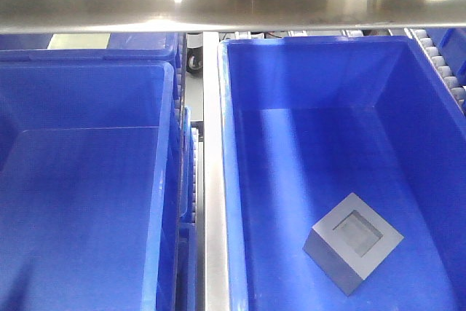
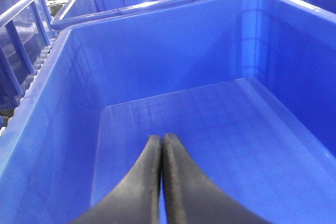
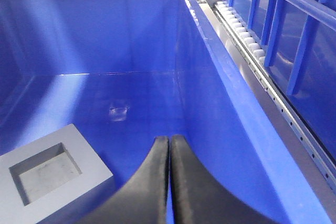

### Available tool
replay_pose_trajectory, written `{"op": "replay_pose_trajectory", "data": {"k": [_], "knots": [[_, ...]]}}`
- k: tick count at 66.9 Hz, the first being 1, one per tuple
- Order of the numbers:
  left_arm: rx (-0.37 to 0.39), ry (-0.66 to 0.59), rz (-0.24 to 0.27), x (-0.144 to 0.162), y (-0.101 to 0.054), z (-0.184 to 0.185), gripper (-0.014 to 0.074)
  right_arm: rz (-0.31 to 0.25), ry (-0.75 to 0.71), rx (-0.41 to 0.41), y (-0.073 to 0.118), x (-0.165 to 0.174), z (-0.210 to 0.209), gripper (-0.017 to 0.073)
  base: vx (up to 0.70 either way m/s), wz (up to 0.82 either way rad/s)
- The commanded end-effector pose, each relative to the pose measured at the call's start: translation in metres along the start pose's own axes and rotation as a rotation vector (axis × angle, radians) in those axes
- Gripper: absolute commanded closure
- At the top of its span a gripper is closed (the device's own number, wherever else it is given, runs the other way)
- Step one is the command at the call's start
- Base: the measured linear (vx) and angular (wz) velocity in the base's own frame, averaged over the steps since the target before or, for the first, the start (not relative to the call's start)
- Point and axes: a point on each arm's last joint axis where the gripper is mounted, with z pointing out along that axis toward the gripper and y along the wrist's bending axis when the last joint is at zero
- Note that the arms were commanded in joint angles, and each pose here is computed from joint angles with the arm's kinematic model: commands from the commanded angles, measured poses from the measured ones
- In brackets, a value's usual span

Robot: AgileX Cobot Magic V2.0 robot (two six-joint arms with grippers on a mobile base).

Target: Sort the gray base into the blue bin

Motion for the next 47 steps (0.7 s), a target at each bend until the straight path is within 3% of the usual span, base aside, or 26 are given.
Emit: {"op": "replay_pose_trajectory", "data": {"k": [1, 47], "knots": [[-0.005, -0.116, -0.008, -0.0150, 0.0010, -0.0029, 0.0601, -0.016, -0.013, 0.000, 0.0000, -0.0004, 0.0017, 0.0564, 0.00, 0.00], [-0.005, -0.116, -0.008, -0.0150, 0.0010, -0.0029, 0.0601, -0.016, -0.013, 0.000, 0.0000, -0.0004, 0.0017, 0.0564, 0.00, 0.00]]}}
